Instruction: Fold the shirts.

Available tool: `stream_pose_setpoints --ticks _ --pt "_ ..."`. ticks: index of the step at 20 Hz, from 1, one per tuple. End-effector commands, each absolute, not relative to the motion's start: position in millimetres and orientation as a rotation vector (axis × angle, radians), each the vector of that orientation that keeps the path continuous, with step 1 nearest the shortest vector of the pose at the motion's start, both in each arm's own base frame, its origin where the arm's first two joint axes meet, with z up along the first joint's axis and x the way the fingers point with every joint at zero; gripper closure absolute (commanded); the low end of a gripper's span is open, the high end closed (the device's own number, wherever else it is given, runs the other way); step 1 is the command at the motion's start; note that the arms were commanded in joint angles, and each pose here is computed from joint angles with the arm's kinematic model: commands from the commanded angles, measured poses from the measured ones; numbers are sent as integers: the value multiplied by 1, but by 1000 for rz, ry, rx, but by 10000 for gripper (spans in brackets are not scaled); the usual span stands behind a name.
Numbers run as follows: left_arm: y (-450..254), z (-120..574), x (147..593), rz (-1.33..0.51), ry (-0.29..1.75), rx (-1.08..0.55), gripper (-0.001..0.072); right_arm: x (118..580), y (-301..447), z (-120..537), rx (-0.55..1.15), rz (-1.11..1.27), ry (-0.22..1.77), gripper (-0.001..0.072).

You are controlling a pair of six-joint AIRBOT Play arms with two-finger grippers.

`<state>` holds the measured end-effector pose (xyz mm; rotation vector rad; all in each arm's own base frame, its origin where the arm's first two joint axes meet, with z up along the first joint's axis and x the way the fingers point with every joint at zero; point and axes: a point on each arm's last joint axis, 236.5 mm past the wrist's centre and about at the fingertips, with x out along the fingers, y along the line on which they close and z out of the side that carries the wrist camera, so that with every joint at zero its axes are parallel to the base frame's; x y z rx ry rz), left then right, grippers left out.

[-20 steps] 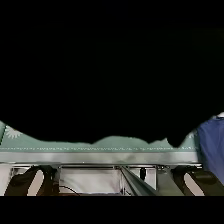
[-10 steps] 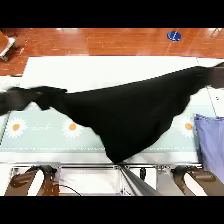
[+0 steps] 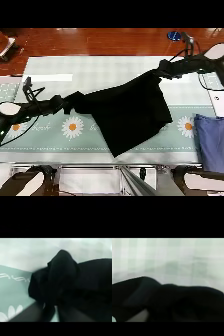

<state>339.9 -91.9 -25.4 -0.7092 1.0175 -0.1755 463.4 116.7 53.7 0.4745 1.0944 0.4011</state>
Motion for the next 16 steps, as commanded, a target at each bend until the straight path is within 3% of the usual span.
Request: stream_pose_setpoints --ticks 1,4,6,8,11,16 --pt "-95 -51 334 -228 1154 -644 196 479 103 38 553 382 1126 303" --pt "-46 -20 334 -204 1199 -549 196 450 26 60 514 299 1177 305" --pt "-20 3 337 -137 1140 -653 197 406 -48 55 445 107 1238 306" --pt "-50 1 323 -218 1193 -771 197 366 -82 34 524 -58 1231 307" --pt "-116 -33 300 -351 1322 -790 198 312 -54 -14 656 -77 1238 307" --pt "-185 -78 315 -400 1427 -822 199 255 15 -56 693 63 1350 307"
